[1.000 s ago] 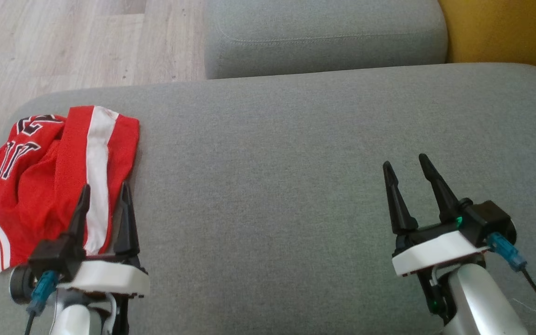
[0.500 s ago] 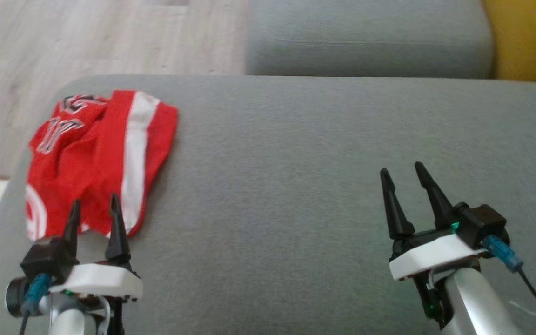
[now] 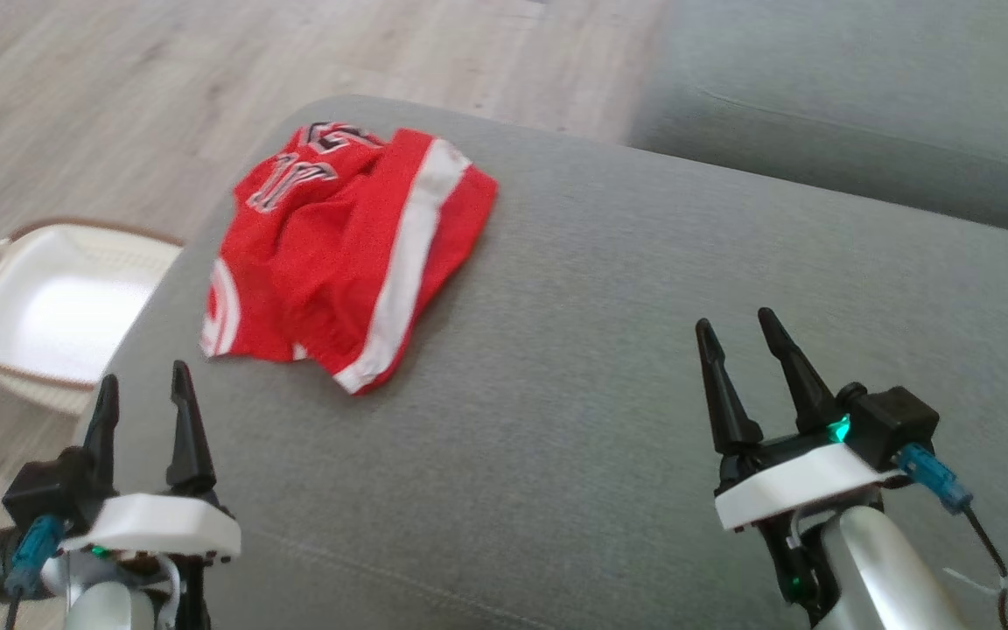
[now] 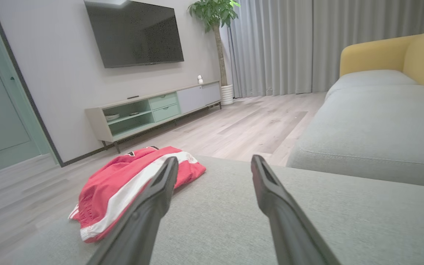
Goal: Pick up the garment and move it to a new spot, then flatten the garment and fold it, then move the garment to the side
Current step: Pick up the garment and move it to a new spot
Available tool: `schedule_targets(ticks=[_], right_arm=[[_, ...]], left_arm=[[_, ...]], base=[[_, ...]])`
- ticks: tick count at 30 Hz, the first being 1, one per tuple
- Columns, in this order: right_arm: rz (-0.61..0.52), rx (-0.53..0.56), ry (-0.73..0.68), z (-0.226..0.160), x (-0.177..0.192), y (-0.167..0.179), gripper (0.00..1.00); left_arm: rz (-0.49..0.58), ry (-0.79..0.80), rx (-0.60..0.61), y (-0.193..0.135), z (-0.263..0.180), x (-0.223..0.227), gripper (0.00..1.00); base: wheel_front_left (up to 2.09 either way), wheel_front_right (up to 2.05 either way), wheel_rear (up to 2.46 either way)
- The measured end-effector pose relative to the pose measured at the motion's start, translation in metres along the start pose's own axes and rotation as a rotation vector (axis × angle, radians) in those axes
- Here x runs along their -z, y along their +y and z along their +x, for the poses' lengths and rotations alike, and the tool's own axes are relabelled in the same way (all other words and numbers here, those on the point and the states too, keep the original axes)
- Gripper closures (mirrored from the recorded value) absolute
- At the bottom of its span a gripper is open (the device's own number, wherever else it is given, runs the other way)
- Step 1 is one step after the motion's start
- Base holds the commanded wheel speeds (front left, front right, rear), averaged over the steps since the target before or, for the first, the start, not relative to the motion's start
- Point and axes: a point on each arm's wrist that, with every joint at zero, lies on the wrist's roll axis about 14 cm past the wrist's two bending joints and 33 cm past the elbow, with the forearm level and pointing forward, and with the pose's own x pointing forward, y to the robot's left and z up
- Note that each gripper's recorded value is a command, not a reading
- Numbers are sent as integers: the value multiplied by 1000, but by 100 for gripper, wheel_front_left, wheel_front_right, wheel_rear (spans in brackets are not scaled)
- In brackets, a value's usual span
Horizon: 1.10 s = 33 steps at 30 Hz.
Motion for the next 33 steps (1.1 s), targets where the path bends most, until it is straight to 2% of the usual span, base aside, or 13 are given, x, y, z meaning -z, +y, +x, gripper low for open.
schedule_targets(ticks=[6, 12, 14, 20, 24, 29, 33], right_arm=[[7, -66, 0, 11, 1, 22, 0], [4, -61, -13, 11, -4, 20, 0], [4, -53, -20, 9, -6, 17, 0], [-3, -15, -28, 6, -8, -1, 0], [-12, 10, -59, 10, -18, -16, 0], [-11, 70, -44, 0, -12, -42, 0], [-16, 125, -45, -6, -11, -66, 0]], left_arm=[[0, -1, -64, 26, -12, -1, 0], [-82, 25, -5, 13, -8, 6, 0], [-111, 51, 41, 2, 5, 3, 0], [-80, 69, 177, -23, 74, -51, 0], [-107, 255, 242, -47, 105, -38, 0], [-69, 554, 282, -65, 120, 18, 0], [-29, 727, 303, -78, 132, 53, 0]], base=[[0, 0, 0], [0, 0, 0], [0, 0, 0], [0, 0, 0], [0, 0, 0], [0, 0, 0], [0, 0, 0]])
